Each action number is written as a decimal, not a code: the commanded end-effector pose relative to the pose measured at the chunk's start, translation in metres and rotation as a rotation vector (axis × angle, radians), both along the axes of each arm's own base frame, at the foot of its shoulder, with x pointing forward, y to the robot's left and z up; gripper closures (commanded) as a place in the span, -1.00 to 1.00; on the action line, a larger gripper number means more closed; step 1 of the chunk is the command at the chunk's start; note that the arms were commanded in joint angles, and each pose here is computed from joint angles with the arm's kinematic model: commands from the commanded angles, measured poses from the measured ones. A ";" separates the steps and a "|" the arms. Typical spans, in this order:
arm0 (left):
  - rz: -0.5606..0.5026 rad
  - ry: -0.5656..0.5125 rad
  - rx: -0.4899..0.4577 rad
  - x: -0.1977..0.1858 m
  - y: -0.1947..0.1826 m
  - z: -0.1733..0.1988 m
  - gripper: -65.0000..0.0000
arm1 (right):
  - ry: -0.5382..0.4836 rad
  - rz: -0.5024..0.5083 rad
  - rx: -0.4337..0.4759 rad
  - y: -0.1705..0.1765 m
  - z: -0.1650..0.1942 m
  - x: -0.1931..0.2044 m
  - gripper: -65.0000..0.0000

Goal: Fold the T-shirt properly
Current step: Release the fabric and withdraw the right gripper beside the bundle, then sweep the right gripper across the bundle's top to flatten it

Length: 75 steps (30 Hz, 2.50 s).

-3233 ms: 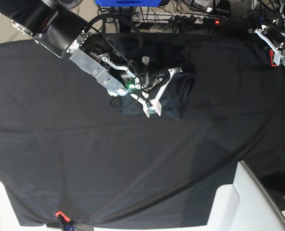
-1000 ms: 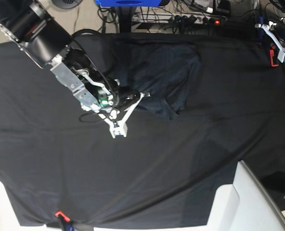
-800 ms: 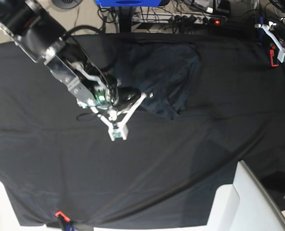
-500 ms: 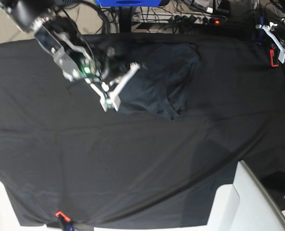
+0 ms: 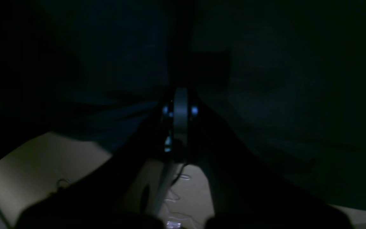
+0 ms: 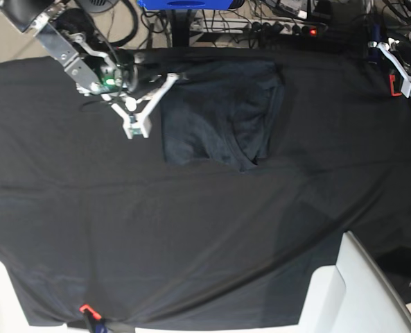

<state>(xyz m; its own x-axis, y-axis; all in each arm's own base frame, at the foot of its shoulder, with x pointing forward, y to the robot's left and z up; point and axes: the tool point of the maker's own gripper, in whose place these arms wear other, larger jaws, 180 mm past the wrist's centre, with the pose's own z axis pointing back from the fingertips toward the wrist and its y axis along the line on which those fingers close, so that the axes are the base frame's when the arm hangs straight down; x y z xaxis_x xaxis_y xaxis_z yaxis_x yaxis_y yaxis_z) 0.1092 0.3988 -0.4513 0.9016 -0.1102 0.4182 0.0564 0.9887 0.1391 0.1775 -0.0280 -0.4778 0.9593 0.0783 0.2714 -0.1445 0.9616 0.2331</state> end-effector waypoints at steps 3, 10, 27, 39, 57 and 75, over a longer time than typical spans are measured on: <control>-0.010 -0.024 0.026 0.007 0.009 0.011 1.00 | -0.041 0.002 0.034 0.008 0.014 0.009 1.00; -0.010 -0.024 0.026 0.007 0.009 0.011 1.00 | -0.079 -0.041 0.101 0.027 0.044 0.005 1.00; -0.010 -0.024 0.024 0.007 0.008 0.010 1.00 | 0.037 0.004 0.067 0.040 0.015 -0.028 1.00; -0.011 -0.025 0.027 0.008 0.010 0.011 1.00 | 0.029 0.011 0.101 0.041 0.030 -0.040 1.00; -0.007 -0.028 0.032 0.008 0.012 0.013 1.00 | -0.103 0.585 0.122 0.155 0.066 -0.009 1.00; -0.008 -0.026 0.024 0.007 0.008 0.010 1.00 | -0.161 0.695 0.046 0.204 0.038 0.016 1.00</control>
